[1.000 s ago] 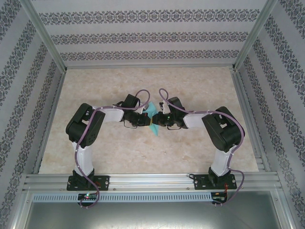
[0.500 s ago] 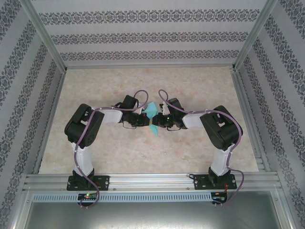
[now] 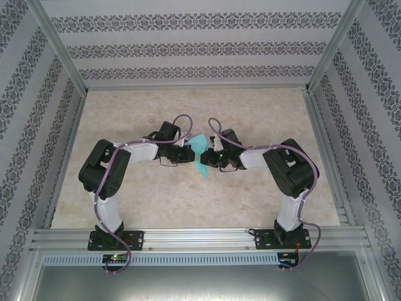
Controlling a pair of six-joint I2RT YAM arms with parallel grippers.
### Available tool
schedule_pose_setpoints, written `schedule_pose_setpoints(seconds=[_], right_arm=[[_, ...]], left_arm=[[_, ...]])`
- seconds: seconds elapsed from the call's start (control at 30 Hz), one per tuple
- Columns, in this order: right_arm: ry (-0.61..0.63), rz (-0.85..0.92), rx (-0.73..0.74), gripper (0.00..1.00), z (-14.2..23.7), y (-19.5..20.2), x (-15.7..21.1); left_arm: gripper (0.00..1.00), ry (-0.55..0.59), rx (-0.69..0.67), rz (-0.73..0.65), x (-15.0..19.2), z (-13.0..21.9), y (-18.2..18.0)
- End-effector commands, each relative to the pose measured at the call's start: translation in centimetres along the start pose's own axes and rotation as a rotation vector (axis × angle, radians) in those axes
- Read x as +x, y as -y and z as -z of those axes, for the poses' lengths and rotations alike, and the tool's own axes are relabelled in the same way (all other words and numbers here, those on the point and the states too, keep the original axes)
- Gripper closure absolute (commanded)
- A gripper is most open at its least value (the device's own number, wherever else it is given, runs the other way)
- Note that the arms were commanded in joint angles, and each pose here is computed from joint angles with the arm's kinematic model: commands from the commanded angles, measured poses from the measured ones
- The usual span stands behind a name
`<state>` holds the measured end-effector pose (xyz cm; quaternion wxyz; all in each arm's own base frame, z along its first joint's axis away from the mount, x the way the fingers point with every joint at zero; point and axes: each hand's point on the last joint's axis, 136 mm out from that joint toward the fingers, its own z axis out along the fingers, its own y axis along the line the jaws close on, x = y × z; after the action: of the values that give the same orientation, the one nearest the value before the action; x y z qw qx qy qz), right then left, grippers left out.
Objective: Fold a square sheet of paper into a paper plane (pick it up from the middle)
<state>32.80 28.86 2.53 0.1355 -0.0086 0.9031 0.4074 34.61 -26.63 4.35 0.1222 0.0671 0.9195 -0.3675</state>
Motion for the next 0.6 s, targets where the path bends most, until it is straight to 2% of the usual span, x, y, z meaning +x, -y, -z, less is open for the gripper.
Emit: schedule_pose_setpoints(seconds=[0.0,0.27,0.57], right_arm=[[0.010,-0.003,0.041,0.88,0.0,0.8,-0.3],[0.010,0.004,0.037,0.88,0.1,0.4,-0.5],[0.014,0.009,0.023,0.87,0.4,-0.2,-0.6]], left_arm=[[1.00,-0.008,-0.034,0.008,0.2,0.0,-1.1],[1.00,-0.028,0.042,0.013,0.4,-0.8,-0.3],[1.00,-0.081,0.004,0.031,1.5,-2.0,-1.7]])
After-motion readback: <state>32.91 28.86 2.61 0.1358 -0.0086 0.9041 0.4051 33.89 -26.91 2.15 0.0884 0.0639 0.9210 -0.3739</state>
